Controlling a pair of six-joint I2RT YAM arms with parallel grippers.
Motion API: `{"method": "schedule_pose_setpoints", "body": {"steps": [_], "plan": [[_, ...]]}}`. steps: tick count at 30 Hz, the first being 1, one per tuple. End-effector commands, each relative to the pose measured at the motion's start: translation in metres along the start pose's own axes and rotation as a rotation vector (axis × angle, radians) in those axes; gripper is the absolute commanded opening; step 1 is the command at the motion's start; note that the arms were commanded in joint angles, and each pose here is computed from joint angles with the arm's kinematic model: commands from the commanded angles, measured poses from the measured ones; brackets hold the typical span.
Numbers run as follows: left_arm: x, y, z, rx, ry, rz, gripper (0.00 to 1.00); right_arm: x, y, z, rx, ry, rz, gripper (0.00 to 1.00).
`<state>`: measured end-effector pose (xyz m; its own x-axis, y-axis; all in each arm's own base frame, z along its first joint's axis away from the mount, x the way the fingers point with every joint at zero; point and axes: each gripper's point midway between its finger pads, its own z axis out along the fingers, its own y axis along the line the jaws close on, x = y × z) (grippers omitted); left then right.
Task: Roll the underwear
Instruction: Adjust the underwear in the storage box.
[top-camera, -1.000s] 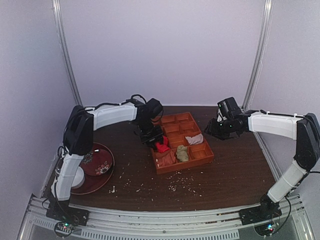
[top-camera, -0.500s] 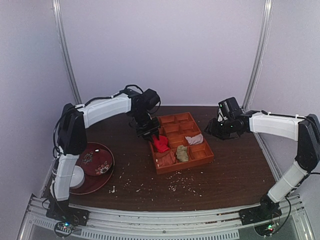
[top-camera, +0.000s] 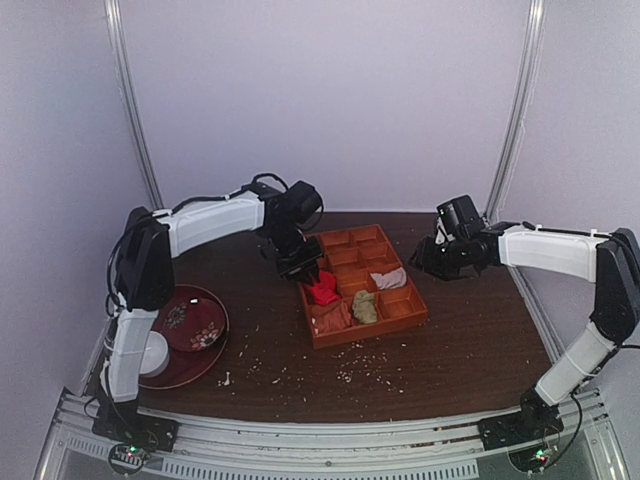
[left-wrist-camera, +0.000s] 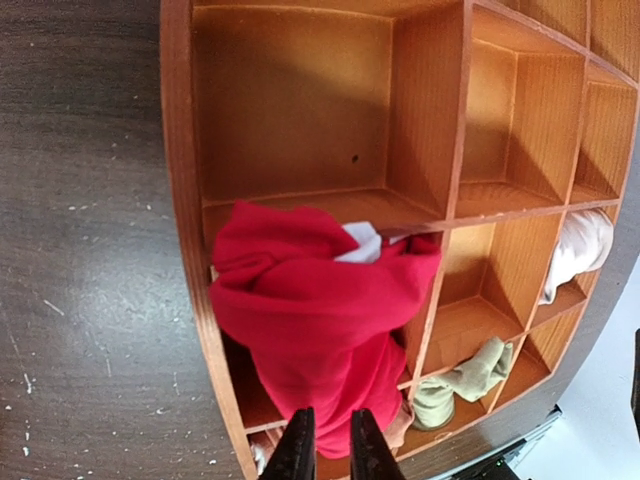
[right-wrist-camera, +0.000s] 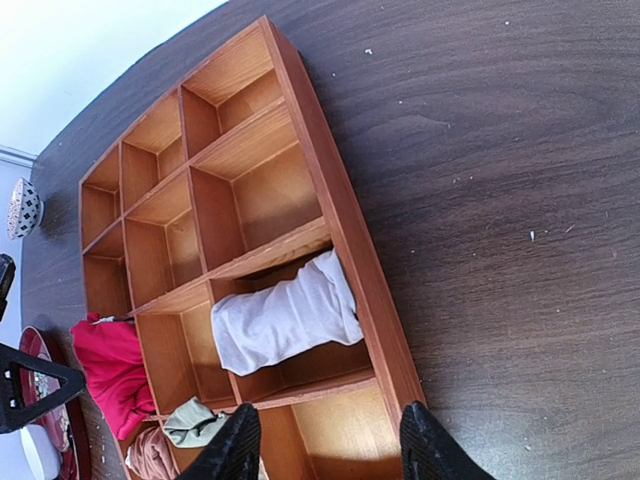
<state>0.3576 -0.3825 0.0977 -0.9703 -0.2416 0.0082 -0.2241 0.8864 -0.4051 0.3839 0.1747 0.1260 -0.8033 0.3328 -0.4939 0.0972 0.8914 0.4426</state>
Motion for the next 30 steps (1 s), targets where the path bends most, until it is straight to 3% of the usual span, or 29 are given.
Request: {"method": "schedule_pose_setpoints", "body": {"steps": [1, 14, 24, 30], "plan": [[-0.002, 0.005, 0.027, -0.022, 0.003, -0.016, 0.14, 0.0, -0.003, -0.004, 0.002, -0.008, 0.006, 0.47], [0.006, 0.036, 0.084, -0.123, 0.079, -0.041, 0.15, 0.0, -0.003, 0.0, 0.01, 0.0, 0.004, 0.47], [-0.004, -0.007, 0.018, 0.008, -0.02, 0.01, 0.16, -0.003, -0.002, 0.0, 0.015, -0.006, 0.003, 0.47], [0.005, -0.024, 0.008, 0.065, -0.002, 0.023, 0.16, -0.003, -0.002, 0.002, 0.014, -0.002, 0.002, 0.47]]}}
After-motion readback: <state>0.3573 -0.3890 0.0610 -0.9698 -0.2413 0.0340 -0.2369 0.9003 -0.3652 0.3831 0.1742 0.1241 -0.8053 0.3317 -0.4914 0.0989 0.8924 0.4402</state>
